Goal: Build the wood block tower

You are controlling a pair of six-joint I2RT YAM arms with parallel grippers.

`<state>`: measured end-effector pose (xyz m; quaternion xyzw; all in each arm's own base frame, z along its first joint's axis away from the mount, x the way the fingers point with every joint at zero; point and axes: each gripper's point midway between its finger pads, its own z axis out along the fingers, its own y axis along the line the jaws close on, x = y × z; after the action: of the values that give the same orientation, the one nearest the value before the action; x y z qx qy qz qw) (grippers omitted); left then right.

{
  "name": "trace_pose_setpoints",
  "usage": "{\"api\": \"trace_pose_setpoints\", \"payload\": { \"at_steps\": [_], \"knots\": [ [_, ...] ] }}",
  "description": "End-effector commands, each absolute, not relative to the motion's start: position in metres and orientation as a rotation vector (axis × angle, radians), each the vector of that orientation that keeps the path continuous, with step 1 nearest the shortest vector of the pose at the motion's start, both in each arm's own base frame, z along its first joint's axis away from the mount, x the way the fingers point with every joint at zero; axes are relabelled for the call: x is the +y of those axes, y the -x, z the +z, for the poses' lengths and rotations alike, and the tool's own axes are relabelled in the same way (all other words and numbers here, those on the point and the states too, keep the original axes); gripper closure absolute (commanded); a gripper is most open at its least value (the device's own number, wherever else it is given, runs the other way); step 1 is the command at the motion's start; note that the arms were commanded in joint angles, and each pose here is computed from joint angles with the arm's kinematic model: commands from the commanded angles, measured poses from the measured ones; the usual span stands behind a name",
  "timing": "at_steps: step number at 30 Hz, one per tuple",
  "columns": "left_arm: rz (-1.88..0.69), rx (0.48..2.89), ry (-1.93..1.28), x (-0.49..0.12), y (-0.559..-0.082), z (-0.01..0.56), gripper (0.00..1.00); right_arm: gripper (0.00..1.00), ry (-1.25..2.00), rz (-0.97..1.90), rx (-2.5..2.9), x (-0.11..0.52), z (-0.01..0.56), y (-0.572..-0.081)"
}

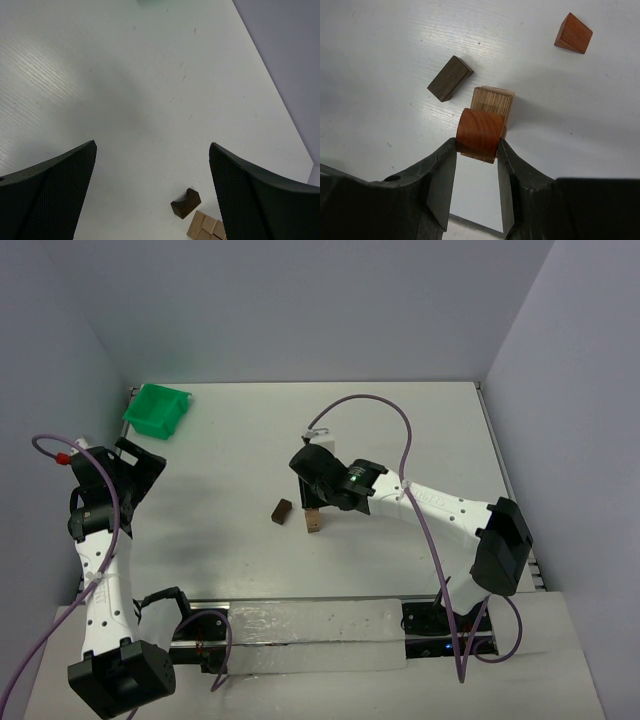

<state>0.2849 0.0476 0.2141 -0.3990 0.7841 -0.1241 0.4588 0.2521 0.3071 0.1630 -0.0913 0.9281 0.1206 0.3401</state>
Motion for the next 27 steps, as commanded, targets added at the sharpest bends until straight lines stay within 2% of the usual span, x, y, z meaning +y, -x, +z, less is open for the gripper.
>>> {"api": "trace_pose_setpoints", "payload": {
  "at_steps": [1, 27],
  "knots": [
    [-0.331, 1.877, 0.959, 0.0478, -0.2900, 0.2284, 0.01, 0.85, 0.221, 0.318, 2.385, 0.3071, 0.1683, -0.2625],
    [-0.339, 1.876, 0.956, 0.0466, -0.2899, 0.2265, 0.01, 0.73, 0.232, 0.325, 2.396, 0.3129, 0.1671, -0.2668]
  ]
}}
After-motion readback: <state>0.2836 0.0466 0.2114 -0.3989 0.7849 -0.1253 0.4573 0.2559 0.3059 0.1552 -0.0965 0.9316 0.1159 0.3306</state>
